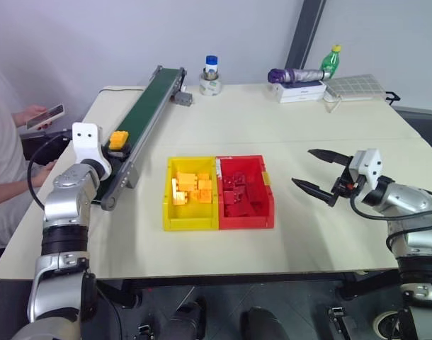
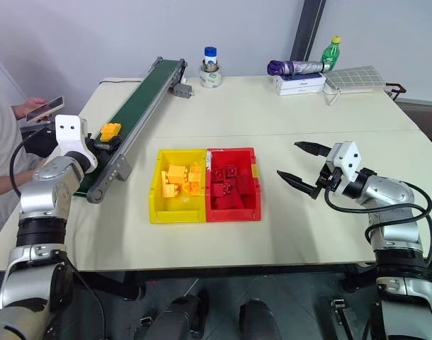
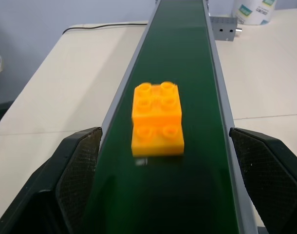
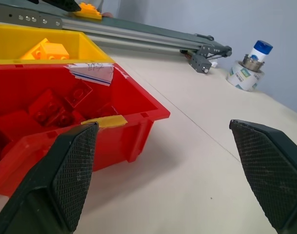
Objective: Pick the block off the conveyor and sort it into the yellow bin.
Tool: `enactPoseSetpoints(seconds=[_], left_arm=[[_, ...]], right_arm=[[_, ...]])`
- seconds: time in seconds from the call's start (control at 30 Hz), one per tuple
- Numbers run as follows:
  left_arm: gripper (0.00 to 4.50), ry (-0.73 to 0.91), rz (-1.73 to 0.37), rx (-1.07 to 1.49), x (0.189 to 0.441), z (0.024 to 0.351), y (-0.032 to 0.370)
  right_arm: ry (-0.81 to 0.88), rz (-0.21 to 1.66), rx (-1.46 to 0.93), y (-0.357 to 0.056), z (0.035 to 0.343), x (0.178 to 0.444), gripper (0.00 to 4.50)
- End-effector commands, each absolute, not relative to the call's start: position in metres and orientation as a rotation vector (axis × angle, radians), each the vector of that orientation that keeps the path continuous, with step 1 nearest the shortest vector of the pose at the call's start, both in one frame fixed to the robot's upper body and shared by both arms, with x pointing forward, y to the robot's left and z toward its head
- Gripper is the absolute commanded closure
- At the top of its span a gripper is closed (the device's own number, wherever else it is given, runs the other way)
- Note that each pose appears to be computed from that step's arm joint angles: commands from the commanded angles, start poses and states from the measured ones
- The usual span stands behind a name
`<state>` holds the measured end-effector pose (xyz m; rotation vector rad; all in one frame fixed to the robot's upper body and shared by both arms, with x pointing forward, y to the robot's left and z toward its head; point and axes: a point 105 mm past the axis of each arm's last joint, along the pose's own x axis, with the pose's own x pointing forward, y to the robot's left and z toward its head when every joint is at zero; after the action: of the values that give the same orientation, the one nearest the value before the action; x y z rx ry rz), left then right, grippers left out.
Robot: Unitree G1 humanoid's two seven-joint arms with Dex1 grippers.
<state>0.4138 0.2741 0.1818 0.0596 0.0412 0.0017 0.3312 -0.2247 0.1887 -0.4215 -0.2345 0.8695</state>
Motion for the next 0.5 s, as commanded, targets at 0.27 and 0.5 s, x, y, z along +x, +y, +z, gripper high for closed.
enactPoseSetpoints(seconds=[0.27, 0.5], left_arm=[[1.44, 0.057, -0.003, 0.035, 0.412, 0.184, 0.278], [3.17, -0.070, -0.035, -0.030, 0.411, 0.208, 0.270]], right_arm=[[-0.283, 0.854, -0.443, -0.226, 0.203, 0.327, 0.00], [-0.282, 0.857, -0.440, -0.226, 0.203, 0.328, 0.00]])
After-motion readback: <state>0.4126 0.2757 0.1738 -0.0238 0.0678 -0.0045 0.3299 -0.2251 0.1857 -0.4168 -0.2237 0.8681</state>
